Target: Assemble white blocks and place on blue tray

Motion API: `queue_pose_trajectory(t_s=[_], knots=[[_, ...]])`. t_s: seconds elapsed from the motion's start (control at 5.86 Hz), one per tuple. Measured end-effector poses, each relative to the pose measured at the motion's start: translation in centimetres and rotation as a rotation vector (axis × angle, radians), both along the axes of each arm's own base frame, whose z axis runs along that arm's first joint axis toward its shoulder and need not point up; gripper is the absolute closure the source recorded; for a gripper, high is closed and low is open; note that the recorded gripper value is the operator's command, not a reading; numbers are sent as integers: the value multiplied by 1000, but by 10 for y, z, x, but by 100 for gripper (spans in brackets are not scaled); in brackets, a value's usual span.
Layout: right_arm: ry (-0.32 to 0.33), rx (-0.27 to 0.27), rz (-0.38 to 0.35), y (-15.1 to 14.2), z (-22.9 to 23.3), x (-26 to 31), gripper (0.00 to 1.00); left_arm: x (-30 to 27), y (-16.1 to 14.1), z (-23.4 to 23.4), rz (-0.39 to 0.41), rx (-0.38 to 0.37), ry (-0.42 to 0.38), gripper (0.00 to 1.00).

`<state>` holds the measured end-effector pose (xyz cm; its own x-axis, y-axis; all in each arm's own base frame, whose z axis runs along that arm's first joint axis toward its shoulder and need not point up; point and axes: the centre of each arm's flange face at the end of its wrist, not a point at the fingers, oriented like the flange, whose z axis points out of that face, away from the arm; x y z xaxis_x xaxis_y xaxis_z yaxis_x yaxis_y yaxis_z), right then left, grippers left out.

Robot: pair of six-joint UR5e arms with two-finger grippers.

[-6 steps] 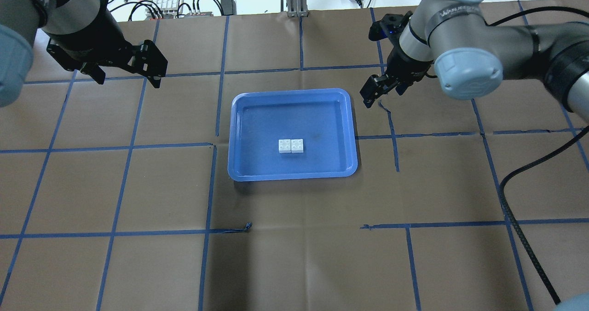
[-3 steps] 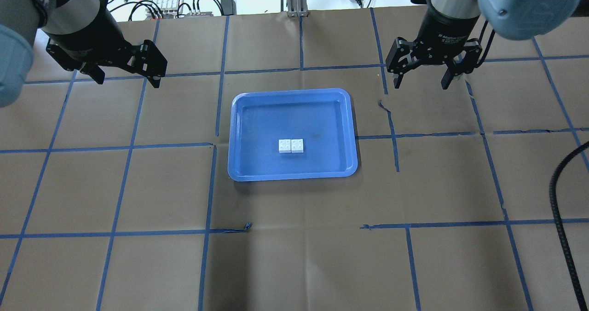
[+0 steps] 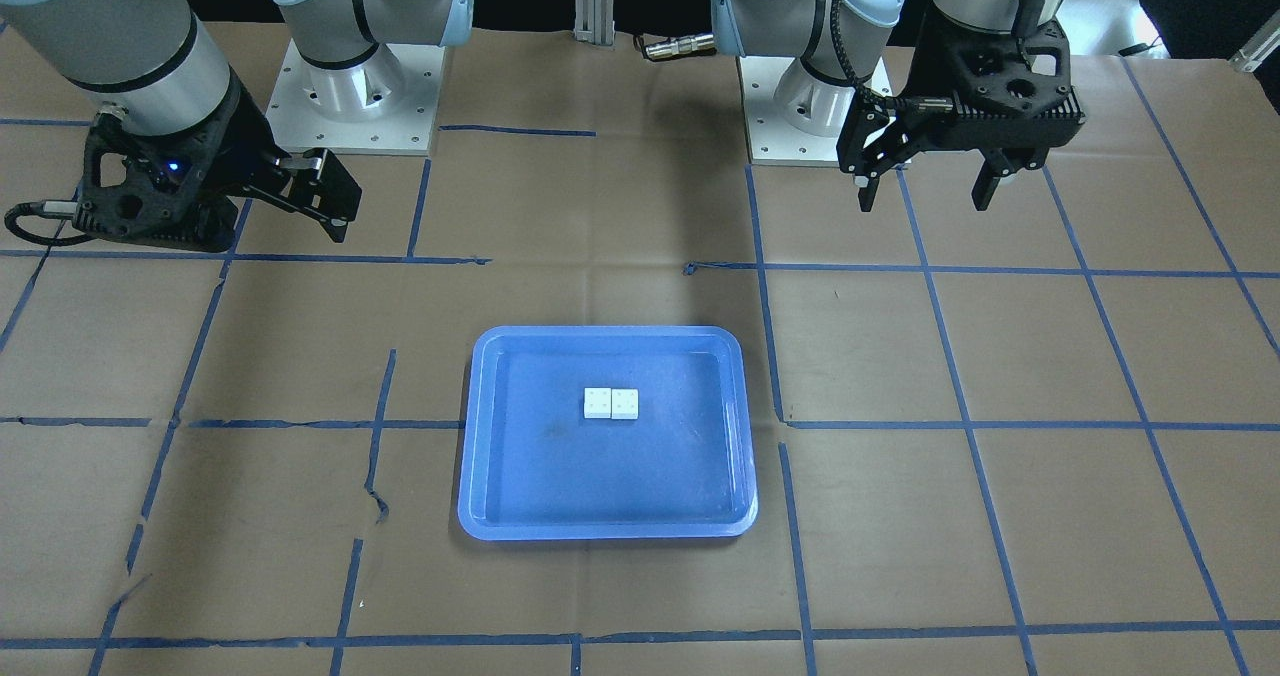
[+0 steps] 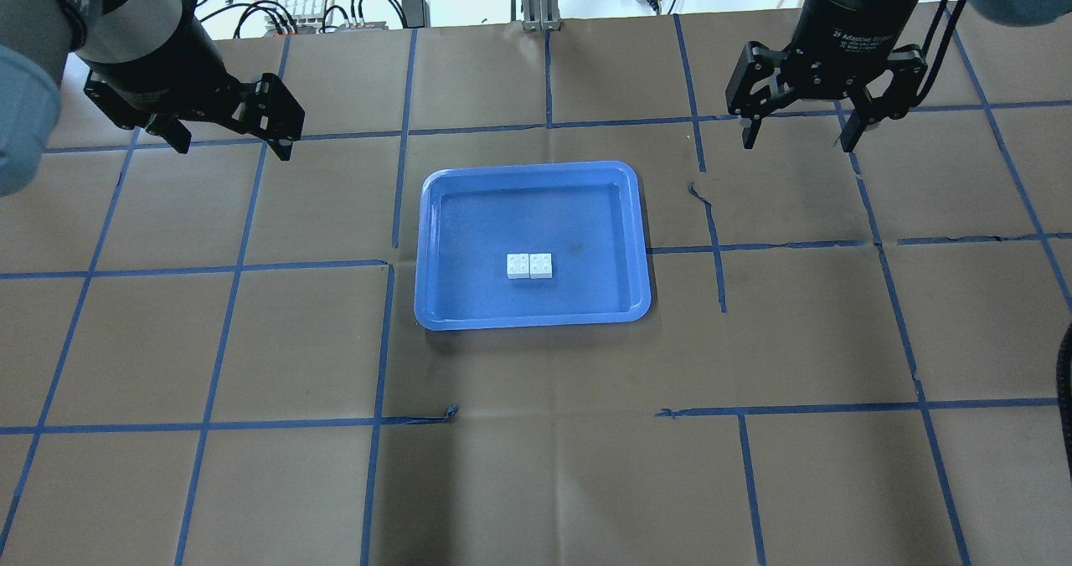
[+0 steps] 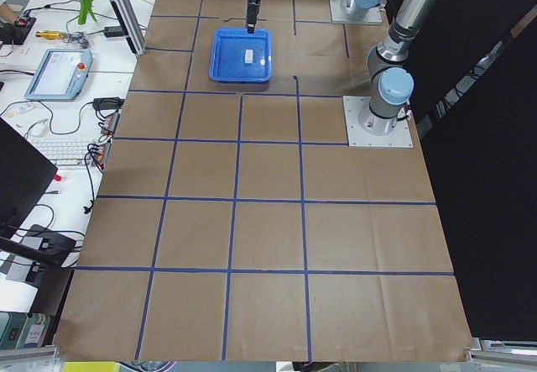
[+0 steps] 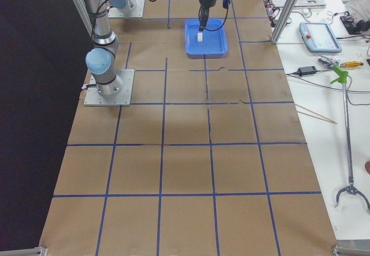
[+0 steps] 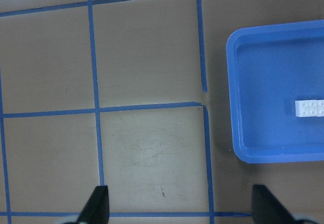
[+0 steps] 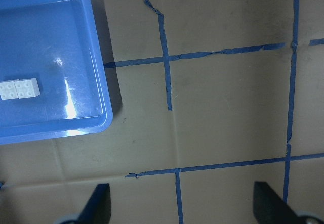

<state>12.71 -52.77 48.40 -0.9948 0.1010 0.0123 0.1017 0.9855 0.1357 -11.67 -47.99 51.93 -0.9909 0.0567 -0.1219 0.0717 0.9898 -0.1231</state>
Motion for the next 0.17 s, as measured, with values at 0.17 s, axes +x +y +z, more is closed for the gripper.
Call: queue_pose_trajectory(t_s=[0.17], knots=[[0,2,0,0,-1,0,0,0,0,0,1,0,0,1]])
